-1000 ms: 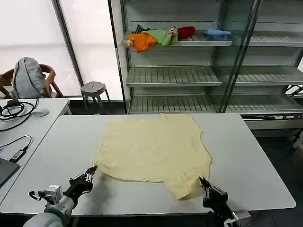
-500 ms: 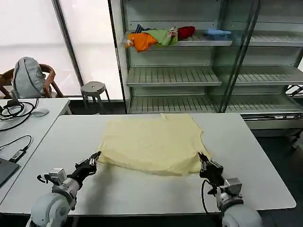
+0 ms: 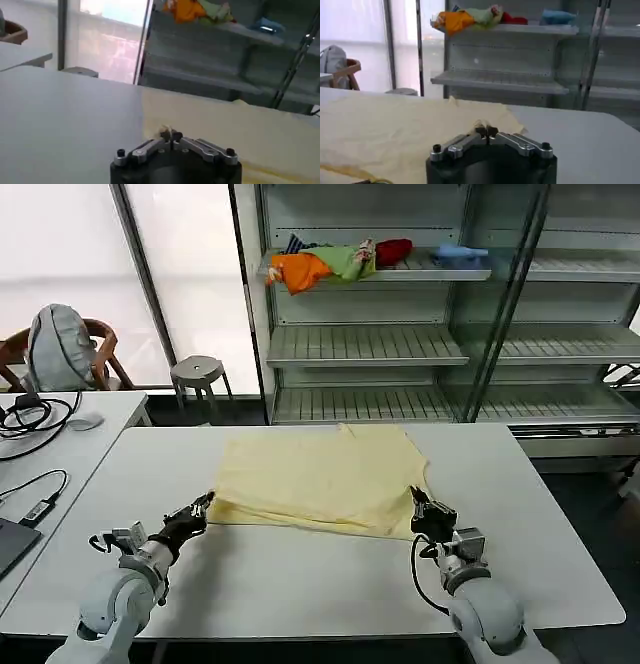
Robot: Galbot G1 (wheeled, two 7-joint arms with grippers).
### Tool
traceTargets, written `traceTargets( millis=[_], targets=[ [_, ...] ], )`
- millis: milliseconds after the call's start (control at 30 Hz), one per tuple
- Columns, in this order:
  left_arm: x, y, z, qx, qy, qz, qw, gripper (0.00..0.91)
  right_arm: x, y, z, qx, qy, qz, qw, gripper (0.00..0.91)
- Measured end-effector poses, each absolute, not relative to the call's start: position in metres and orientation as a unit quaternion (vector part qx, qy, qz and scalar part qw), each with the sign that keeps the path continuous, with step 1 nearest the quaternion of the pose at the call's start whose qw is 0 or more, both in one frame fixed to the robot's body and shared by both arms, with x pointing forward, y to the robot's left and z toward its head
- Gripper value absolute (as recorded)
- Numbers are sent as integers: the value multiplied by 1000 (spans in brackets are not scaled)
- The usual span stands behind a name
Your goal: Fold and organize the clothes.
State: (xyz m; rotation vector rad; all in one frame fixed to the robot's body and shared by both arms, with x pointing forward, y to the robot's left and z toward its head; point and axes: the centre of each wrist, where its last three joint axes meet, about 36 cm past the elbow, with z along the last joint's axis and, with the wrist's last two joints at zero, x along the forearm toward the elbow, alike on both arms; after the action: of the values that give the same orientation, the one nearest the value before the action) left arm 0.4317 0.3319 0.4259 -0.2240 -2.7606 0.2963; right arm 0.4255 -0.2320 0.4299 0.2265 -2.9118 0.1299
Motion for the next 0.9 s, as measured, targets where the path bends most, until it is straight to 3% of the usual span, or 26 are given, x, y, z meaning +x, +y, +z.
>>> traceTargets(
  millis=[900],
  targets=[
    [455,334,420,-108,-975,82,174,10,473,-235,429,86,-989,66,101,0]
  ],
)
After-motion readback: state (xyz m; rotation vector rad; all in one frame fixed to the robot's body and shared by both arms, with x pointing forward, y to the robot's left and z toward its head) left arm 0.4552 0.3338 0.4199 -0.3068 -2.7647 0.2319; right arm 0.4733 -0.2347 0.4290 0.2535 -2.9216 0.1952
